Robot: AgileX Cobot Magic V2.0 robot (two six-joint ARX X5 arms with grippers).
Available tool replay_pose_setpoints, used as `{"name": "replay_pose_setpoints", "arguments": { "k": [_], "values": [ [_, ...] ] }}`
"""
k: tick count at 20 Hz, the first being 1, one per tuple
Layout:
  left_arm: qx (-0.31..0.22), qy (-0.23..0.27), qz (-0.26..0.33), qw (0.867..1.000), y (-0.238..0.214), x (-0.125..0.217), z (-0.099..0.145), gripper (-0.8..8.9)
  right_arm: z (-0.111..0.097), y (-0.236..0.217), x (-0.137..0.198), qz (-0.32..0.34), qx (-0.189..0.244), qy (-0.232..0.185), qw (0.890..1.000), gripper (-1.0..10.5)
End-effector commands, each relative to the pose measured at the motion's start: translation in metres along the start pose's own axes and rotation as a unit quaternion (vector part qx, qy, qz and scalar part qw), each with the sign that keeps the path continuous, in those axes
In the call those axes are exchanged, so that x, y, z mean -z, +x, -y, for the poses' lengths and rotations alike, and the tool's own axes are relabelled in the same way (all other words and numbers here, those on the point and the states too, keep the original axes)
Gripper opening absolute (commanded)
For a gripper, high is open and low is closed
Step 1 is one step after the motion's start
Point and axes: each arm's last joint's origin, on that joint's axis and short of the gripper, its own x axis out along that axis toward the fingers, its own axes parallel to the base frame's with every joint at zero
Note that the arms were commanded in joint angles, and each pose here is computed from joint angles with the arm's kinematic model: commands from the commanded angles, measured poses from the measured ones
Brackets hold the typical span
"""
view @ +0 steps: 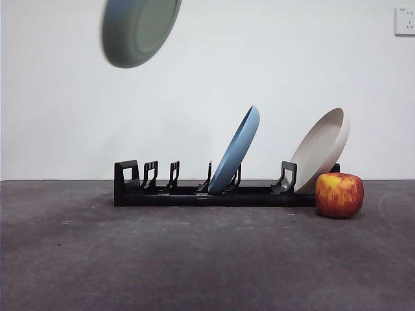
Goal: Take the green plate from the plate rack,put the plate on the table,take the apple from the table,put the apple in the plate
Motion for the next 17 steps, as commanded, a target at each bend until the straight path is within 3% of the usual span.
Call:
{"name": "replay_pose_setpoints", "arguments": {
  "k": [1,6,10,17],
  "values": [
    [-0.018,0.07,-0.06,0.996,0.002,0.004,0.021,-0.06,0.0,-0.001,-0.001,0.004,-0.001,0.002,1.0,6.9],
    [-0.053,0.155,-0.135,0.977,0.01,0.015,0.077,-0.05,0.0,-0.001,-0.002,0.011,0.0,0.0,1.0,6.9],
    [-0.059,0.219,-0.174,0.958,0.034,0.047,0.119,-0.05,0.0,-0.001,-0.003,0.015,0.0,-0.001,1.0,6.9],
    [-0.05,0.289,-0.152,0.944,0.089,0.119,0.172,-0.06,0.0,-0.001,-0.003,0.015,-0.001,-0.001,1.0,6.9]
  ]
}}
